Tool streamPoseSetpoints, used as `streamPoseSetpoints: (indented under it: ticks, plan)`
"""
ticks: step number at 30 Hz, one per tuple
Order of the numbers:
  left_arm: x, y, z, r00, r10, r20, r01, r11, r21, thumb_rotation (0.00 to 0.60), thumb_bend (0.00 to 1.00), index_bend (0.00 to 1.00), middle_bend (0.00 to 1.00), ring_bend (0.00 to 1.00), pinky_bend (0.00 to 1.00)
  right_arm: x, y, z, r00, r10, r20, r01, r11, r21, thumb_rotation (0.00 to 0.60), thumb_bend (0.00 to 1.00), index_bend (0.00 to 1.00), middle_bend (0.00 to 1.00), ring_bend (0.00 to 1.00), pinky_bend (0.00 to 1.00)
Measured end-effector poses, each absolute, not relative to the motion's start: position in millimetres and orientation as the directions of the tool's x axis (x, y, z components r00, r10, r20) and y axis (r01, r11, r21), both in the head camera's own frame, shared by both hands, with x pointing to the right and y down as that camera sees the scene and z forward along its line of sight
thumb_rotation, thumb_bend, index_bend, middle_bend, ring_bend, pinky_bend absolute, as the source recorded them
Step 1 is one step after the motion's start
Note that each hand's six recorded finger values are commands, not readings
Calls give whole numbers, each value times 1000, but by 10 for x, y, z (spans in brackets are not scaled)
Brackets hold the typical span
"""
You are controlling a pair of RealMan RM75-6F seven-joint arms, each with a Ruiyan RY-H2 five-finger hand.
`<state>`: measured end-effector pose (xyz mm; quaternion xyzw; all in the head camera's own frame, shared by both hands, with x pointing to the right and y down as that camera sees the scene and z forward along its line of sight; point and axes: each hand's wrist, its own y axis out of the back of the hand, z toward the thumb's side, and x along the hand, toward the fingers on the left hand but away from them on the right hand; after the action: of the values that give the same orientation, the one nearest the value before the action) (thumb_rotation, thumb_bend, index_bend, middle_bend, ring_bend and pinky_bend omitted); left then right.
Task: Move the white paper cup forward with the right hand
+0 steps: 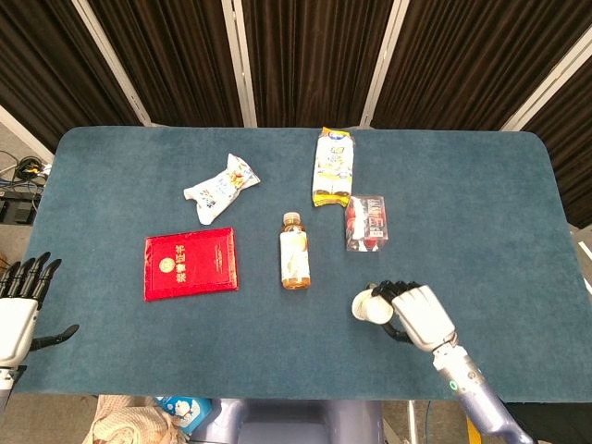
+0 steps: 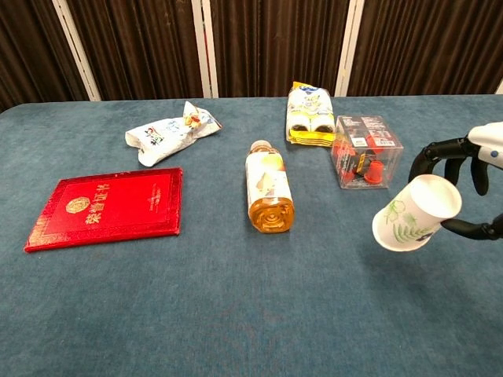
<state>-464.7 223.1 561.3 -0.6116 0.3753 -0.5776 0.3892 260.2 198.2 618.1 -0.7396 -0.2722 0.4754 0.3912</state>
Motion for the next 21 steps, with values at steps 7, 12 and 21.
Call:
streamPoseSetpoints:
  ticks: [7,12,21]
  plan:
    - [-4654,2224,5619,48,-906,421,-15,-423,-906,600,0,0,0,0,8,2698,1853,6376,317,787,-529,57,-572,-818,600,365,455,357,411,509]
    - [-4649,2228,5615,49,-904,424,-18,-425,-905,600,0,0,0,0,8,2712,1814,6483,293,796,-530,66,-570,-819,600,364,455,357,411,509]
    - [-4655,2225,5614,47,-904,424,-22,-426,-905,600,0,0,0,0,8,2786,1822,6646,244,781,-575,27,-598,-801,600,364,0,55,118,267]
